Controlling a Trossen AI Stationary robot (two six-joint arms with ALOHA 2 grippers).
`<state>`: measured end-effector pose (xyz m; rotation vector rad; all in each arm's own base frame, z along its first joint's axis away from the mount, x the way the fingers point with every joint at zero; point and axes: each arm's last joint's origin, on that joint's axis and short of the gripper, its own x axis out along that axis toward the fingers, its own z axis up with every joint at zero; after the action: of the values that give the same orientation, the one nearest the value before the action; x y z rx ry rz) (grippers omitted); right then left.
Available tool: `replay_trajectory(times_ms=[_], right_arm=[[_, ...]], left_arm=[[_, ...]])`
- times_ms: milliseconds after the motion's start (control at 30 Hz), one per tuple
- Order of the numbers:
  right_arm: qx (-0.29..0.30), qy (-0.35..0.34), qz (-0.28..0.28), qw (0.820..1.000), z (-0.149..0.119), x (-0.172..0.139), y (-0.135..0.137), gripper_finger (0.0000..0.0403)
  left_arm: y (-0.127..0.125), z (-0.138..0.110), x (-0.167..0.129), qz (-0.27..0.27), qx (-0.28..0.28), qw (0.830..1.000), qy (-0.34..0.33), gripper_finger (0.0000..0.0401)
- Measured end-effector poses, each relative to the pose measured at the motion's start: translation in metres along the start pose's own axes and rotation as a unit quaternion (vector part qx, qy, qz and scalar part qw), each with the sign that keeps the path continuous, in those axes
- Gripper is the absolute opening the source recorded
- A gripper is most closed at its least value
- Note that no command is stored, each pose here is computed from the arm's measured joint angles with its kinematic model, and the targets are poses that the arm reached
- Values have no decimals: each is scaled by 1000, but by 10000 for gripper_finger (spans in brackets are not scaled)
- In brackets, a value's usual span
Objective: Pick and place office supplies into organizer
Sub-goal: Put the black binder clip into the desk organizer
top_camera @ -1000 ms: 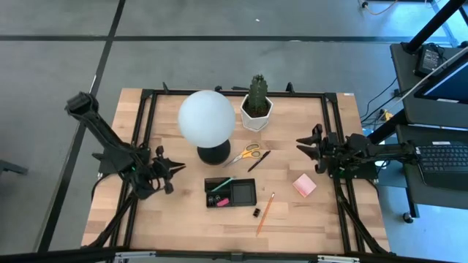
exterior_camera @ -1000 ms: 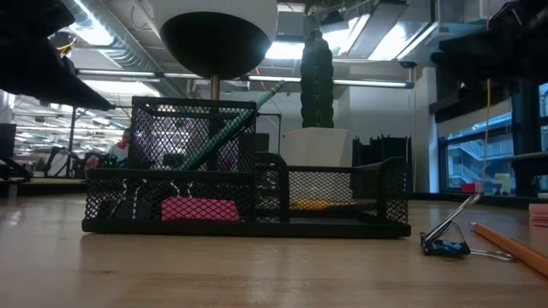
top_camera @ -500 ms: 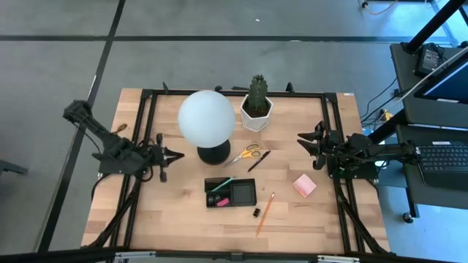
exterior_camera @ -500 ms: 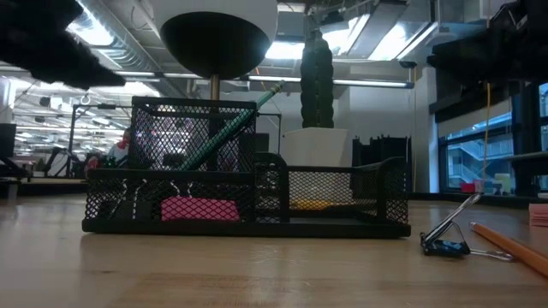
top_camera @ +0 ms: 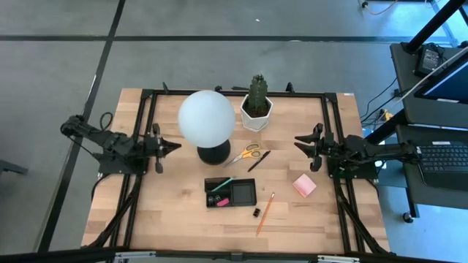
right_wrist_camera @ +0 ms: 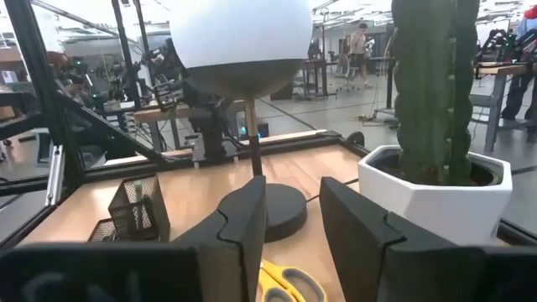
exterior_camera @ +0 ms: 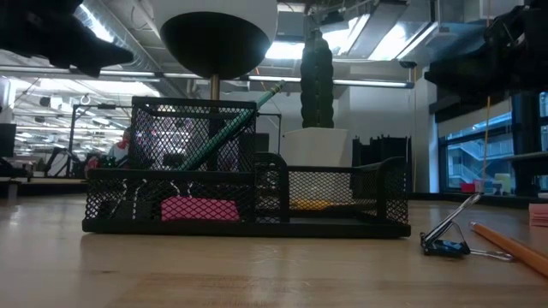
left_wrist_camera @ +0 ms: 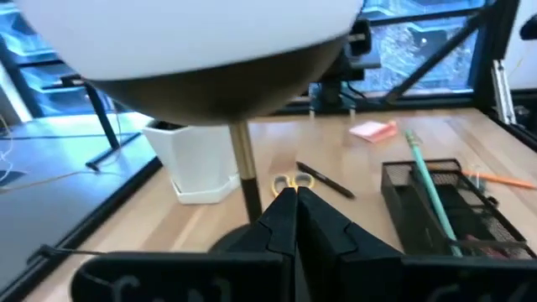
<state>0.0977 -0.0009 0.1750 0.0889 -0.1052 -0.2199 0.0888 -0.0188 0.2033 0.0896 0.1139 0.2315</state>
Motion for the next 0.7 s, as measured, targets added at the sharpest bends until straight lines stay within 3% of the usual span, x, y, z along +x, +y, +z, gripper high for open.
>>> replay_trajectory(times_ms=[367,533,700], right_arm=[[-53,0,-1,999,0,0,0,119],[-128,-1,-11,992,0,0,-1,119],[-144,-3,-10,990,1,0,0,119]], left_arm=[[11,0,0,3,1,1000,-18,3],[13,-16,7,22,12,999,-26,3],[14,-31,12,17,-9,1000,-22,3]])
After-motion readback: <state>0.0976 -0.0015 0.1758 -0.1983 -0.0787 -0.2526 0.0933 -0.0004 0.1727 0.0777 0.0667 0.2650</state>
